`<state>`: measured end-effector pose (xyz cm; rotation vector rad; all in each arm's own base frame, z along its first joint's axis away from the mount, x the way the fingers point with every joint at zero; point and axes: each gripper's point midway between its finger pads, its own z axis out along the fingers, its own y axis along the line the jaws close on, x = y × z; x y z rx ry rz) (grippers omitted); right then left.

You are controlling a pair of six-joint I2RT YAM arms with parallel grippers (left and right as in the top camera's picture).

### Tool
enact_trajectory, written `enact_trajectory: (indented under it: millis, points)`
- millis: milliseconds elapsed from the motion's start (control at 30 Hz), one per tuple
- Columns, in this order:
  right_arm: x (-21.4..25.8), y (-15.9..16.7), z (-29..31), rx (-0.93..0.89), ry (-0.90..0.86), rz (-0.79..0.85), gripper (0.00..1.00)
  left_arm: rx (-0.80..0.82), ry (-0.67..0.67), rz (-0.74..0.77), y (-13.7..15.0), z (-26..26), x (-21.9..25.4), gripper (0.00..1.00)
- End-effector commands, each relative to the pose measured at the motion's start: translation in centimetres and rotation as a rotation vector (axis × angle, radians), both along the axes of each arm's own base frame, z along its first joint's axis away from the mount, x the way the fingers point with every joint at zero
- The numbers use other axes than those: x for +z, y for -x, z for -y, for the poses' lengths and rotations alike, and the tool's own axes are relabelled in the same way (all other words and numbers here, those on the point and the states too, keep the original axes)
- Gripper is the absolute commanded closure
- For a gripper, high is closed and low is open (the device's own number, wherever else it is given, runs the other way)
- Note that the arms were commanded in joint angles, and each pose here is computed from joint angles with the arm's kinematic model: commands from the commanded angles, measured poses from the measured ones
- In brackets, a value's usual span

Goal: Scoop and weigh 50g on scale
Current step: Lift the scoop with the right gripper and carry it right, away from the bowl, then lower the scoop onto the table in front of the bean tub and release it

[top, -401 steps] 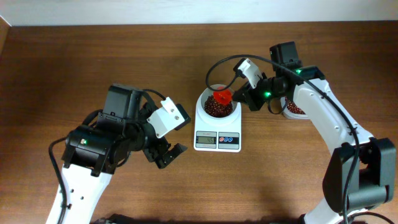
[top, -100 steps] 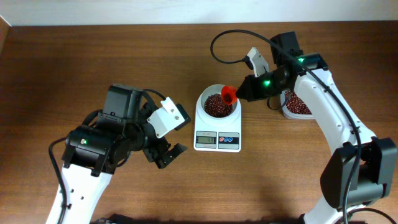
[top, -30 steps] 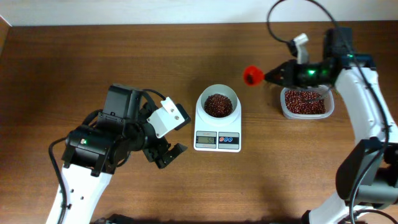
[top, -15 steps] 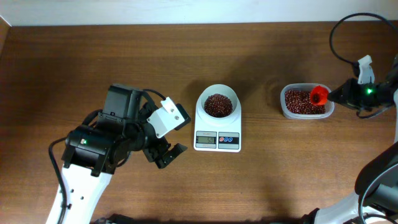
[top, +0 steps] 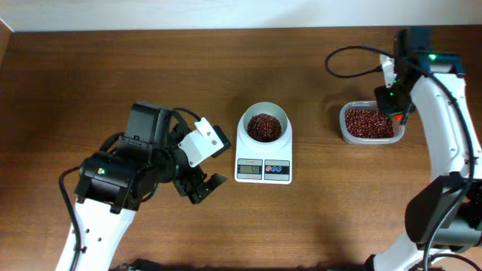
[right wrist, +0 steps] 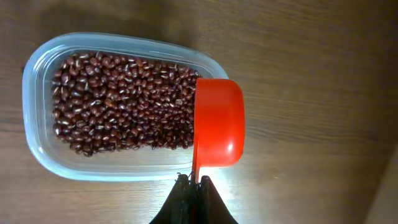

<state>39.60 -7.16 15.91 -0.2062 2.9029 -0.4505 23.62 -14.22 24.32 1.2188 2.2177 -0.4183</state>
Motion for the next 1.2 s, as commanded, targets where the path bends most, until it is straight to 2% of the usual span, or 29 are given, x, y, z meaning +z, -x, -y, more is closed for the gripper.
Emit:
enact_trajectory:
  millis: [0, 100, 167, 300, 400, 467, 600, 633, 733, 800, 867, 967, 1100, 1167]
  points:
    - [2.5, -0.2, 0.5, -0.156, 0.031, 0.105, 0.96, -0.014, 0.012, 0.021, -0.2, 0.1, 0.7, 0.01]
    - [6.0, 0.2, -1.7, -0.195, -0.148, 0.231, 0.96, -0.014, 0.012, 0.021, -0.2, 0.1, 0.7, 0.01]
    - [8.7, 1.7, -3.0, -0.185, -0.298, 0.291, 0.96, -0.014, 0.012, 0.021, -0.2, 0.1, 0.7, 0.01]
    - [13.3, 8.0, -2.9, -0.300, -0.553, 0.338, 0.96, -0.014, 0.012, 0.021, -0.2, 0.1, 0.7, 0.01]
    - [13.7, 12.9, -2.8, -0.394, -0.625, 0.287, 0.96, -0.014, 0.012, 0.021, -0.2, 0.1, 0.7, 0.01]
    - [13.0, 14.5, -3.7, -0.404, -0.659, 0.269, 0.96, -0.014, 0.012, 0.021, -0.2, 0.1, 0.7, 0.01]
    - [8.2, 16.8, -6.9, -0.412, -0.809, 0.185, 0.96, -0.014, 0.012, 0.021, -0.2, 0.1, 0.7, 0.01]
    - [5.3, 17.1, -8.2, -0.400, -0.888, 0.179, 0.96, -0.014, 0.012, 0.021, -0.2, 0.1, 0.7, 0.01]
    - [0.4, 17.1, -11.2, -0.337, -1.086, 0.190, 0.96, -0.014, 0.012, 0.021, -0.2, 0.1, 0.7, 0.01]
    - [-4.2, 17.5, -11.7, -0.438, -1.142, 0.151, 0.96, -0.014, 0.012, 0.021, -0.2, 0.1, 0.7, 0.01]
    - [-6.9, 17.1, -12.5, -0.435, -1.230, 0.181, 0.96, -0.014, 0.012, 0.021, -0.2, 0.1, 0.7, 0.01]
    - [-9.1, 16.8, -12.4, -0.418, -1.229, 0.226, 0.96, -0.014, 0.012, 0.021, -0.2, 0.1, 0.7, 0.01]
    - [-12.7, 17.9, -11.1, -0.515, -1.100, 0.169, 0.96, -0.014, 0.012, 0.021, -0.2, 0.1, 0.7, 0.01]
    - [-13.2, 17.9, -11.1, -0.520, -1.101, 0.158, 0.96, -0.014, 0.012, 0.021, -0.2, 0.1, 0.7, 0.01]
